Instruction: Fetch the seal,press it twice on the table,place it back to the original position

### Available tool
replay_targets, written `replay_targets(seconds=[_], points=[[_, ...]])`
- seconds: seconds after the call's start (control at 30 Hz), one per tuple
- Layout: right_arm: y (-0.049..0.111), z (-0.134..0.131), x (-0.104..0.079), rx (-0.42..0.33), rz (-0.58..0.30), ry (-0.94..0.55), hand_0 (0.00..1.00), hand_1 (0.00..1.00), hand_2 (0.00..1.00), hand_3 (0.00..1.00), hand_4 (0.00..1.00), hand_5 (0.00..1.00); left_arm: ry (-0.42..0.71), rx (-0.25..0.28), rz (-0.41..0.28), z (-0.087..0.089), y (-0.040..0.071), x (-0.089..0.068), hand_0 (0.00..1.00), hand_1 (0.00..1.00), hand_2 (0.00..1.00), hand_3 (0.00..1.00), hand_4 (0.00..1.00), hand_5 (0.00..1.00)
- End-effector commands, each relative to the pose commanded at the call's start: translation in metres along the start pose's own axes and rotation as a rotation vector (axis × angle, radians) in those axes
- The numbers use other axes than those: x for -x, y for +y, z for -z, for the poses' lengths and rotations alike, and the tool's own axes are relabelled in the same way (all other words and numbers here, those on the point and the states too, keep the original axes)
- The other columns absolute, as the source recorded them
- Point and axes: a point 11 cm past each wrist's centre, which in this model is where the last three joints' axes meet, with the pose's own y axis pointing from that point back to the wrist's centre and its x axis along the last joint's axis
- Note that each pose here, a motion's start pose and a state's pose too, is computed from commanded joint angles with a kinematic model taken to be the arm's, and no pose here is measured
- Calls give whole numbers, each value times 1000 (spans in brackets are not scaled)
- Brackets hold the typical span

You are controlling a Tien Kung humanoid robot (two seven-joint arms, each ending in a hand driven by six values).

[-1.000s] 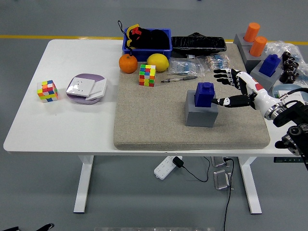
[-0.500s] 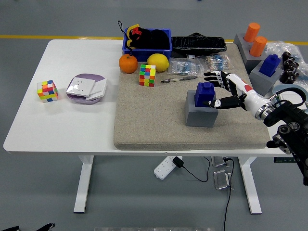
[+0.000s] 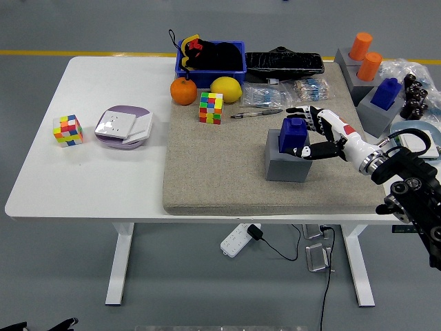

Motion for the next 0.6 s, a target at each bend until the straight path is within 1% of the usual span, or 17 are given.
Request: replay_targets(seconds=[0.1,0.13,0.3,0.33,0.5,0.53,0.6], points=[[0,-1,1,1,-1,9,798,757,774,808,929,2,-1,-1,-1,0,0,0,810,784,760,797,677,437],[0,-1,1,2,-2,12,762,734,760,790,855,2,-1,-2,-1,0,0,0,811,784,759,797,677,440],[0,-3,1,3,-12,28,762,734,760,790,855,2,-3,-3,-1,1,0,-1,811,784,759,797,677,440],[0,-3,1,2,-15,32,731,690,710,747,761,2,-3,-4,-1,1,0,-1,811,783,760,797,677,437],[-1,-3,-1,-5,-35,49,731,690,710,747,761,2,-3,-3,1,1,0,0,811,783,760,797,677,437],[-1,-3,-1,-5,-37,51,665,595,608,660,724,2,-3,-3,2,1,0,0,811,784,760,797,677,437],[-1,-4,-2,-6,-43,54,665,595,608,660,724,2,-3,-2,4,1,0,1,811,784,760,797,677,437]])
